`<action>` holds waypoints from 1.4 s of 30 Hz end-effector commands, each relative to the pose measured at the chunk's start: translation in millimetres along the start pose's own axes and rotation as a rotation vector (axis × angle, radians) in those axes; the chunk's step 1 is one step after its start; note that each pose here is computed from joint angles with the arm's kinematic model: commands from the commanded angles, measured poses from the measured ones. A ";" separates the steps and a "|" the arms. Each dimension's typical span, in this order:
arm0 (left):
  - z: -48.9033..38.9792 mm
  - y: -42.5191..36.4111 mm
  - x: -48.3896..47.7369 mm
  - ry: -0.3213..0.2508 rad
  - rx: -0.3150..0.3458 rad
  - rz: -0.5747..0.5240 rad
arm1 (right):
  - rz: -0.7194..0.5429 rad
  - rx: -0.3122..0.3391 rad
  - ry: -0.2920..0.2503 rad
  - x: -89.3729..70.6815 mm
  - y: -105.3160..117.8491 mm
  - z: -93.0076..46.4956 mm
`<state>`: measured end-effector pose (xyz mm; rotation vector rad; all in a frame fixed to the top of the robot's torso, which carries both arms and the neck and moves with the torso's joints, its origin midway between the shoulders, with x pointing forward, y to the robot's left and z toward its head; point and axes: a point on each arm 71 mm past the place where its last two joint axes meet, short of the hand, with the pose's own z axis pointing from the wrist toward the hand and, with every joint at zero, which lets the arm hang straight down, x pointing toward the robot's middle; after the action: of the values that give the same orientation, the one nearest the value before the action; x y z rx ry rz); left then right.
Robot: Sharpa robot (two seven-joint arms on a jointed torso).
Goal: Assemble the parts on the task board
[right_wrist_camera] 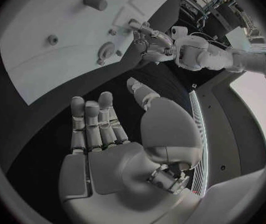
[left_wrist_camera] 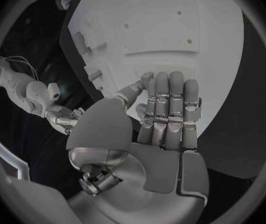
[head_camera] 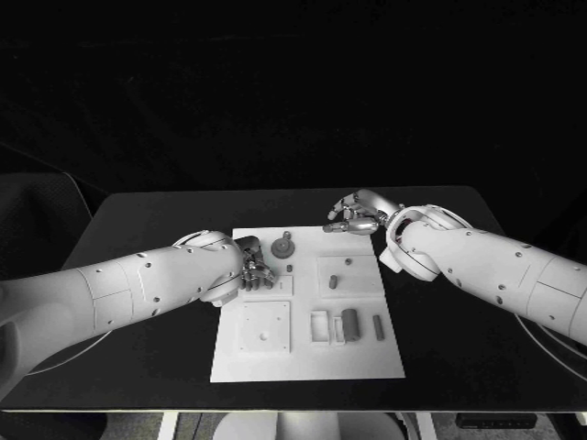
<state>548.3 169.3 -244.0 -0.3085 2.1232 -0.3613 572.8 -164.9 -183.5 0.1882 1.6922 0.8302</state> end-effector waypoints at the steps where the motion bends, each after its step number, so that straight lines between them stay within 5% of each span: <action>1: 0.4 -2.0 1.3 0.003 0.008 0.008 | 0.000 -0.004 0.016 1.3 0.7 0.1; 28: -0.4 2.5 -0.8 -0.019 0.002 -0.018 | 0.001 0.000 0.010 -0.2 -1.3 -0.6; 42: -7.6 14.2 -5.8 -0.027 -0.005 -0.074 | 0.000 0.006 0.006 -2.1 -4.3 -1.3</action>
<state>544.7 186.6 -242.3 -0.3680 2.1015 -0.3647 573.7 -169.8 -184.1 0.1953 1.6938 0.8212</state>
